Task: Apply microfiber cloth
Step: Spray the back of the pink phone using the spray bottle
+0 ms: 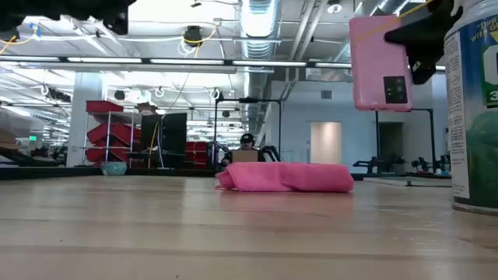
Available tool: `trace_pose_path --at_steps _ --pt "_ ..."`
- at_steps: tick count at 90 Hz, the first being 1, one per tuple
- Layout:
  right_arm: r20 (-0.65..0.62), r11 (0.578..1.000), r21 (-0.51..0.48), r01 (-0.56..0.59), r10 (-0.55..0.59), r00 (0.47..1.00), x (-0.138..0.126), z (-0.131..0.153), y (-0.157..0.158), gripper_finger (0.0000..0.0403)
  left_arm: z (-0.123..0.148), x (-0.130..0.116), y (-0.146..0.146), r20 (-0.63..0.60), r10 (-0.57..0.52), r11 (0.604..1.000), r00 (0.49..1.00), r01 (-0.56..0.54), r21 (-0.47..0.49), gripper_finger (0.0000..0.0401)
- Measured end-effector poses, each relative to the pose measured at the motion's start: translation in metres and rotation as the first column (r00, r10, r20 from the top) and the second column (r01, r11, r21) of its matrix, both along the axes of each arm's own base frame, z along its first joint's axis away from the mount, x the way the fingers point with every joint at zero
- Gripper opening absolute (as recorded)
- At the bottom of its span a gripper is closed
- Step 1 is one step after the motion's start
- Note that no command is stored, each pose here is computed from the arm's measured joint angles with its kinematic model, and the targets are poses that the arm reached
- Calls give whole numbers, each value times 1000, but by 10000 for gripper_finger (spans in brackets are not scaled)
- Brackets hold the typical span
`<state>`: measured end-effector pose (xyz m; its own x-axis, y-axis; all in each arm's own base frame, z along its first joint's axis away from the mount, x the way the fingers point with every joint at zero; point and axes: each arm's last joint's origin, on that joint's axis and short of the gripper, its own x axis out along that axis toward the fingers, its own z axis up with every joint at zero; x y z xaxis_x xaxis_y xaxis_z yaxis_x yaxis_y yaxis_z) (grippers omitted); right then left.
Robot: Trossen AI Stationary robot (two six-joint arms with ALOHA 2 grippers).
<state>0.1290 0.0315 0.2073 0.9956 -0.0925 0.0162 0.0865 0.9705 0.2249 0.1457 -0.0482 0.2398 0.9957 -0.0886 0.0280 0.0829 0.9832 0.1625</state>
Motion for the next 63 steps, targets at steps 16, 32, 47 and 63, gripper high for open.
trace_pose_path --at_steps 16,32,47,63 --pt "-14 999 31 22 -22 1000 1 -10 -6 14 -9 -3 1 -13 0 1000 1000 0 -12 36" --pt "-58 994 90 56 -51 997 0 -29 -13 14 -21 -4 2 -44 3 999 999 -5 -35 36" --pt "-106 982 150 111 -96 990 -2 -45 -19 14 -26 -5 2 -52 7 998 999 -10 -63 36" --pt "-151 974 177 142 -116 982 -3 -54 -22 14 -26 -5 2 -51 8 998 999 -12 -65 35"
